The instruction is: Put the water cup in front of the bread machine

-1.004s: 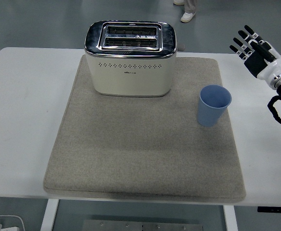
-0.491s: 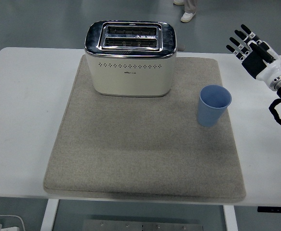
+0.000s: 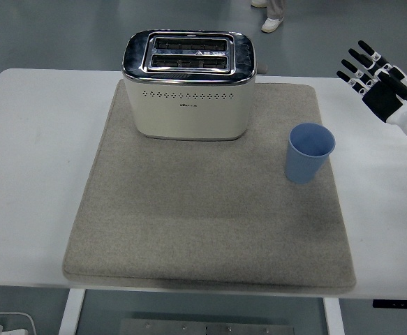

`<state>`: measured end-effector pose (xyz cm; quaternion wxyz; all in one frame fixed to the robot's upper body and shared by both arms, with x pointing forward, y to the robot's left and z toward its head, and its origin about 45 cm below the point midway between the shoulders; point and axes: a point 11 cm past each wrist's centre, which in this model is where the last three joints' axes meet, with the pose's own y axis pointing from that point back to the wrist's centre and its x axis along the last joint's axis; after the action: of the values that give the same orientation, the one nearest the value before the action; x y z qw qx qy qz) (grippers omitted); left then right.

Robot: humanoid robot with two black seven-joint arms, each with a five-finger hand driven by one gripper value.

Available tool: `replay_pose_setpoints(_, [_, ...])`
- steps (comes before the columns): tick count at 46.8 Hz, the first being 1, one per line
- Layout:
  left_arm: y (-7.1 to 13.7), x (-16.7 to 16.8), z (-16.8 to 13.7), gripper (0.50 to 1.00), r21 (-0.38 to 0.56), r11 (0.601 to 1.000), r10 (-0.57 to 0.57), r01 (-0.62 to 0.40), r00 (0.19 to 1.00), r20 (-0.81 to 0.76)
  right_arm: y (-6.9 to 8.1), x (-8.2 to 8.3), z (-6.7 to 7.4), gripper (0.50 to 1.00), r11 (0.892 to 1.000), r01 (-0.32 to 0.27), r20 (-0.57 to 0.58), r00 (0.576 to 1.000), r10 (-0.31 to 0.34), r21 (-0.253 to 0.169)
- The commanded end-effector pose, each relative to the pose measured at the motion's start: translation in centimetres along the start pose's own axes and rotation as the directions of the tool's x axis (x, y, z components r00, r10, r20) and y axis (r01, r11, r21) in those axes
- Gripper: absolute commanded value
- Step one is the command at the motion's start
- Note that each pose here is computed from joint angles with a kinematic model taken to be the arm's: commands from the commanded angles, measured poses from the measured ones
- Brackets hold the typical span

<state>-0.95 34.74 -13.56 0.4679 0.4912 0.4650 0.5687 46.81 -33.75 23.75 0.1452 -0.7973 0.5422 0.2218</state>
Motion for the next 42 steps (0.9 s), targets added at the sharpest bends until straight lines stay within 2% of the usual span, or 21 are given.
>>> replay_pose_setpoints(1, [0.0,0.0,0.0,1.0,0.0,1.0,0.001,-0.001,1.0,0.0,0.4,0.2,-0.3,0.93,1.0,0.016,-0.009,1.0,-0.016,-0.002])
replay_pose_setpoints(11, [0.0,-0.1,0.0,1.0,0.0,1.0,-0.002,0.002,1.0,0.0,1.3,0.6,0.3,0.93,0.998,0.05,-0.039,0.998,-0.052,-0.036])
replay_pose_setpoints(20, [0.0,0.0,0.0,1.0,0.0,1.0,0.001,-0.001,1.0,0.0,2.4,1.8,0.3,0.93,0.998,0.023,-0.075,0.997,-0.028,-0.061])
replay_pose_setpoints(35, [0.0,0.0,0.0,1.0,0.0,1.0,0.001,-0.001,1.0,0.0,3.3,2.6,-0.4,0.93,0.999,0.012,-0.146,0.989,-0.019,-0.045])
replay_pose_setpoints(42, [0.0,0.0,0.1,1.0,-0.001,1.0,0.0,0.0,1.0,0.0,3.4,2.6,-0.2,0.93,0.998,0.016,-0.168,0.985,-0.025,-0.06])
